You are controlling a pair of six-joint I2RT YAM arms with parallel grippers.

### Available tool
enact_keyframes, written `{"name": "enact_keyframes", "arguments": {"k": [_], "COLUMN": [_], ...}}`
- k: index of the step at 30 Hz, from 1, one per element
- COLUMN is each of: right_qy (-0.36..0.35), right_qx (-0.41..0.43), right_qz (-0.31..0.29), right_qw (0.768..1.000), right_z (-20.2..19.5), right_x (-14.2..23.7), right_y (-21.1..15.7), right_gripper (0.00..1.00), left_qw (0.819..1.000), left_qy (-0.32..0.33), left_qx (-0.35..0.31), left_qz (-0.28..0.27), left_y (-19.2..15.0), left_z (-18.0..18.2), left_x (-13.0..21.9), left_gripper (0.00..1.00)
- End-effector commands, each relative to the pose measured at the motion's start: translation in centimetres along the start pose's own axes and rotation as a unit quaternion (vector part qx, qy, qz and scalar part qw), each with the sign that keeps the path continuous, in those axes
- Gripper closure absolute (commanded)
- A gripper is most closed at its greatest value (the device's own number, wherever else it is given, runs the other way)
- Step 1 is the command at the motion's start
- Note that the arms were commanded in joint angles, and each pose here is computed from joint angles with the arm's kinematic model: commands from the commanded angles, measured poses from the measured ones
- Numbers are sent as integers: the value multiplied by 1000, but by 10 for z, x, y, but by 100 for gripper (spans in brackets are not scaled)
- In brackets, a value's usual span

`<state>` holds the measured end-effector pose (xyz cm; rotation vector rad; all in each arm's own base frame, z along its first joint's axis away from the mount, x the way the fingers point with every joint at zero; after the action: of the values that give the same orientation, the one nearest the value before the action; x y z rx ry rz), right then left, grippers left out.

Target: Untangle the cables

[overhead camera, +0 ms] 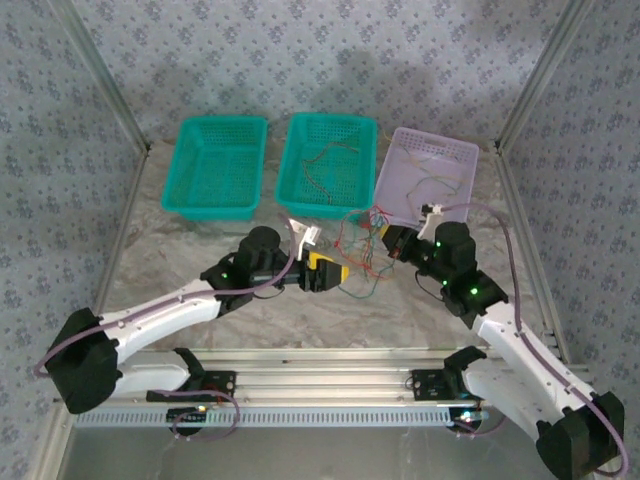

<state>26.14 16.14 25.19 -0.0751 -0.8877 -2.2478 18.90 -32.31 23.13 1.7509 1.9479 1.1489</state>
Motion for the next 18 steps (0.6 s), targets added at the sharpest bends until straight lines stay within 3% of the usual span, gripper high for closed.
{"name": "enact_keyframes", "arguments": {"k": [1,6,11,18], "right_qy": [15,11,-3,24], "right_qx": [38,72,118,122], "right_qz": [-27,-19,-13,-10], "right_qw": [999,997,993,992], "right_z": [22,28,31,44], "right_x": [5,3,1,2], "right_y": [15,8,1,-1], "right_gripper": [100,100,100,100], "left_qw": [999,997,991,992], "left_qy": [-2,14,76,111], "left_qx": [-18,-13,-35,-43], "left_qz": [-32,-69,-104,-43], "left_y": [24,55,80,64], "left_z": [-16,-31,-36,-16], "left_x": [6,20,51,35], "left_gripper": [22,22,22,24]}}
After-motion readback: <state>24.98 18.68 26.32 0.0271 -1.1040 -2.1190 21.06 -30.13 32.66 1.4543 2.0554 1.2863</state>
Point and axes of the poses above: each hand's point on the last joint's axis, 136 mm out from that joint toward the fingers, its own x axis back along the fingers, its own z axis along the line the jaws close on, y = z × x, the point moved 2 cm from there along x, back along the fingers, and after that the axes turned 4 degrees about -x, right-handed, at the moved point
